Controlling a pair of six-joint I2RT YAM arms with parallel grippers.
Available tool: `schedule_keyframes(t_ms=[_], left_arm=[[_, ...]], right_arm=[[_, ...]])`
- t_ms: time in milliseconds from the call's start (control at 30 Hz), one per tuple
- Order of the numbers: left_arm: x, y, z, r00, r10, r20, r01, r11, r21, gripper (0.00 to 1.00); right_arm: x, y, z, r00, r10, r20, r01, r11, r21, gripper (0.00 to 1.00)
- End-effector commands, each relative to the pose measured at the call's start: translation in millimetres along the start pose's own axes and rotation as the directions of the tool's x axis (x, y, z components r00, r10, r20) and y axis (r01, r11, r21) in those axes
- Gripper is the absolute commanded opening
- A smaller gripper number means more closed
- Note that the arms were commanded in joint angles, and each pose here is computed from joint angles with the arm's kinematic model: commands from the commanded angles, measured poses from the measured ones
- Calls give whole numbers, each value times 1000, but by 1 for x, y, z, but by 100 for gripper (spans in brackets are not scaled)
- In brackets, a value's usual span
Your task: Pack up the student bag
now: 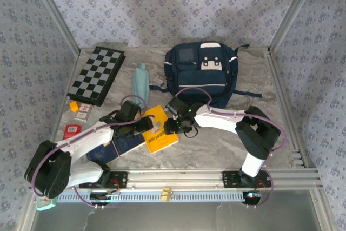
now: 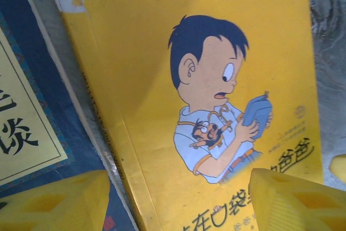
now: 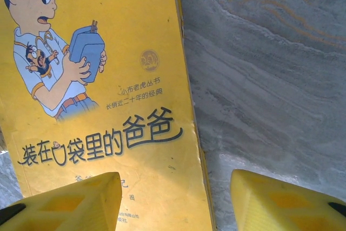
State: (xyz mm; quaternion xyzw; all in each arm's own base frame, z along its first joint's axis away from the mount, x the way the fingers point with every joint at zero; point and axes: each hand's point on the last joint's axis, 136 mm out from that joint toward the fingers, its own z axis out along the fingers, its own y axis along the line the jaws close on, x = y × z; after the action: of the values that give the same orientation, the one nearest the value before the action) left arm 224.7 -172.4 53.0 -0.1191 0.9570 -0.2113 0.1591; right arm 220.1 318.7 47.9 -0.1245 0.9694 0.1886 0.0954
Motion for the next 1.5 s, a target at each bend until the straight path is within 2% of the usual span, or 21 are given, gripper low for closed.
schedule_keyframes(t_ms=[0,133,200,367,567,733,833,1100,1233,1467], left_arm=[[-1,-2,8,1000,-18,-6,18,1000,6,69],[0,-6,17,1000,-11,-26,11,1000,-4,69],[2,-20,20,999,20,-45,-18,999,43,69],[2,-39,30,996,66,-63,-63,997,50,69],[-10,-60,31,996,83,-29,-81,993,82,69],[-13,-47,30,998,69,-8,-69,997,17,68],[-10,-54,34,997,70,-29,-69,997,45,68],[-11,-58,38,997,72,-29,-70,996,61,67],[-9,-58,39,995,85,-42,-83,995,60,66],[-8,-40,42,993,107,-43,-108,994,-30,65]], right_arm=[[6,-3,5,1000,-4,-23,4,1000,10,57],[6,-6,3,1000,0,-20,0,1000,14,58],[6,-8,2,1000,6,-19,-5,1000,6,59],[5,-13,0,998,63,-20,-64,996,-66,61],[7,-24,-7,995,95,-16,-96,992,-84,61],[4,-32,-8,989,148,-15,-149,980,-135,61],[-2,-36,-7,990,144,-10,-144,983,-116,63],[-8,-18,4,992,123,-40,-128,977,-171,63],[-11,-5,-7,995,96,-20,-98,976,-196,64],[-10,-2,-28,997,72,7,-69,980,-186,64]])
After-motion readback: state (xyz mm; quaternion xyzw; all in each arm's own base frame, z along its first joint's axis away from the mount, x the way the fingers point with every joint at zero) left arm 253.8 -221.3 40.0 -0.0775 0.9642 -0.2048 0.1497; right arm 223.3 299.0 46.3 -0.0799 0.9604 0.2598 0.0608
